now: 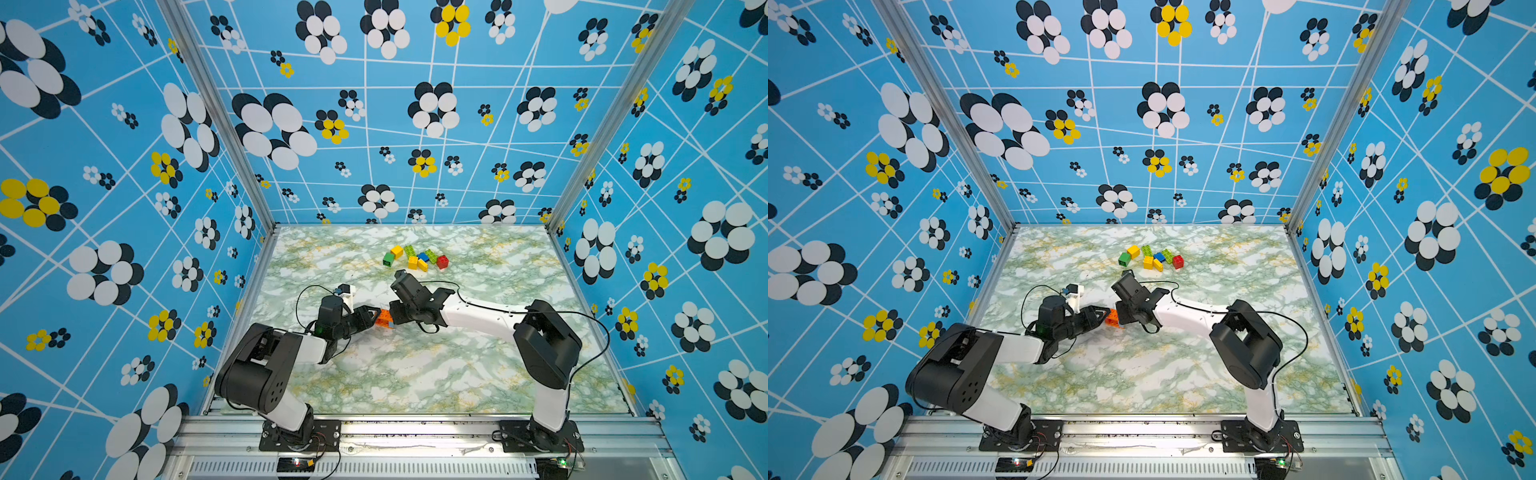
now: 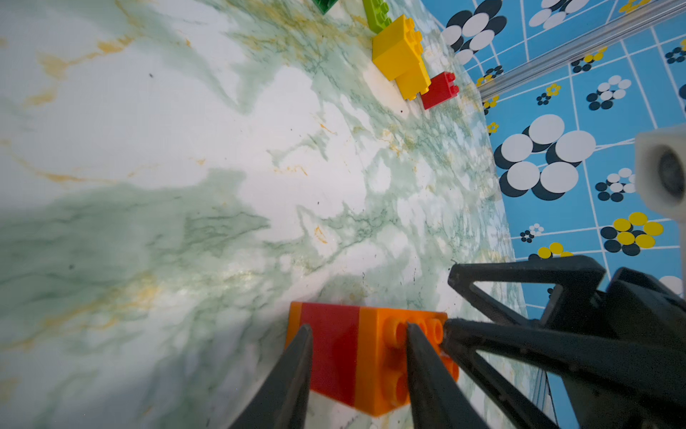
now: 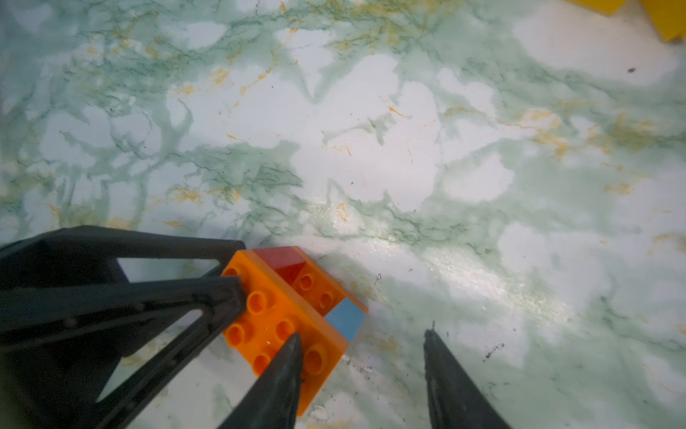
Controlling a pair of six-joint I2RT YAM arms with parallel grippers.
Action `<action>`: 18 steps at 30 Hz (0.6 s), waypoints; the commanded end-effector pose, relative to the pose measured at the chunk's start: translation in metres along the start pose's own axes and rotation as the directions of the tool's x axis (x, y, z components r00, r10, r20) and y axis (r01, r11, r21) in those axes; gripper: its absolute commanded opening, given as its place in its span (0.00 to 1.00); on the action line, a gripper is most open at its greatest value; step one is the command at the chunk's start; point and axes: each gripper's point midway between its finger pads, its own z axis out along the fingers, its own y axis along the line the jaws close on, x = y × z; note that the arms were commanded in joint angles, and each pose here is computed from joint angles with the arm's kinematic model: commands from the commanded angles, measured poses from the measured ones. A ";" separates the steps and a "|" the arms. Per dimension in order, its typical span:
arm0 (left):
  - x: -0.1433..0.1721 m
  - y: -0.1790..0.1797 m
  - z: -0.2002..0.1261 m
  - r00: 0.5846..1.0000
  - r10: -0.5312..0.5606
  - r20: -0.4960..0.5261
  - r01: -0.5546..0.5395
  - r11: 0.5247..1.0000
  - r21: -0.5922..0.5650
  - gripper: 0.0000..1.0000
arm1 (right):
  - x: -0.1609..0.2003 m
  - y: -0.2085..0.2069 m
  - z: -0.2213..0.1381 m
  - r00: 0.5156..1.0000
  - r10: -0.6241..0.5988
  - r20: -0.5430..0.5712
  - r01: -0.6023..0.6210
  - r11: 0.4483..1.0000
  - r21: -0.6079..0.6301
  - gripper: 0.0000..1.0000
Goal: Assemble the letter p with lego
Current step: Assemble the lego brick with the lego brick.
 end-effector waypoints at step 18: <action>-0.059 -0.019 -0.069 0.981 0.172 0.091 -0.140 0.950 -0.280 0.81 | -0.091 -0.061 -0.030 0.983 -0.145 0.113 0.141 0.989 0.045 0.67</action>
